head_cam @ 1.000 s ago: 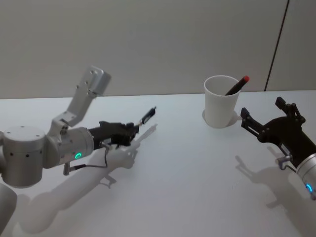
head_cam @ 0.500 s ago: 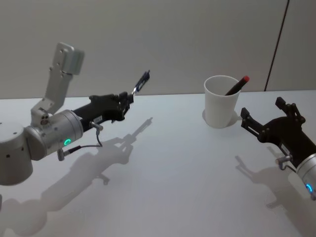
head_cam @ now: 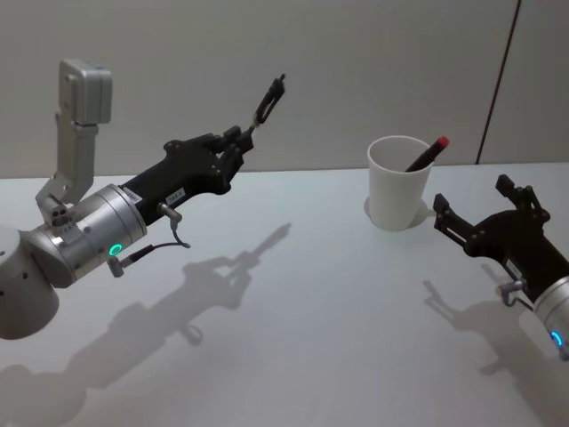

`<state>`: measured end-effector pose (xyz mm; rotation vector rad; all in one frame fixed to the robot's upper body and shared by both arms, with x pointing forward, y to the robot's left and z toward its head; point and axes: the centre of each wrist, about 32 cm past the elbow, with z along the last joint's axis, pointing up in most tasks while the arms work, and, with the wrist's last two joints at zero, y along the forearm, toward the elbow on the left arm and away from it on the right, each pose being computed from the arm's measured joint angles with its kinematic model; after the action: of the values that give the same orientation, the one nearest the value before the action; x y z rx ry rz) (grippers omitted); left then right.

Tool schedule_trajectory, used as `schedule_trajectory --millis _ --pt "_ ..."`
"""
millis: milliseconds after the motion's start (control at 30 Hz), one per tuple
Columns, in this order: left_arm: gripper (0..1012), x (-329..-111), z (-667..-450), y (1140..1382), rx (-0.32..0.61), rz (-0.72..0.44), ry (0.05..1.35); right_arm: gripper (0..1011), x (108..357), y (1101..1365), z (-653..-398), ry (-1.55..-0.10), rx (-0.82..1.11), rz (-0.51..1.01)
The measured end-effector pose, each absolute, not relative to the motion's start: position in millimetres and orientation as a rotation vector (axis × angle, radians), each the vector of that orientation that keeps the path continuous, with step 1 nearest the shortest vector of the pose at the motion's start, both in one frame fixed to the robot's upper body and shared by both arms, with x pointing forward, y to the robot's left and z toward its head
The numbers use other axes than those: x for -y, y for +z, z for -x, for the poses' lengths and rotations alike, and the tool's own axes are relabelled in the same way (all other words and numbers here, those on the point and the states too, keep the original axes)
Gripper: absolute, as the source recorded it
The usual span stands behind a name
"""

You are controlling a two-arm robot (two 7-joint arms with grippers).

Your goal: Place the pen into the pen holder.

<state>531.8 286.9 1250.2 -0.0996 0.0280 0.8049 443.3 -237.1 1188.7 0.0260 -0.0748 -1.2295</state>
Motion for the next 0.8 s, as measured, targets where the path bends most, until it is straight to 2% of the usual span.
schedule_trajectory --millis 400,800 --pt "121 -277 -531 1248 0.016 0.189 0.636 1002 237 1189 -443 -1.229 0.075 -0.026" --pt "121 -263 -535 1240 0.032 0.149 0.458 1002 237 1189 -443 -1.23 0.075 -0.026"
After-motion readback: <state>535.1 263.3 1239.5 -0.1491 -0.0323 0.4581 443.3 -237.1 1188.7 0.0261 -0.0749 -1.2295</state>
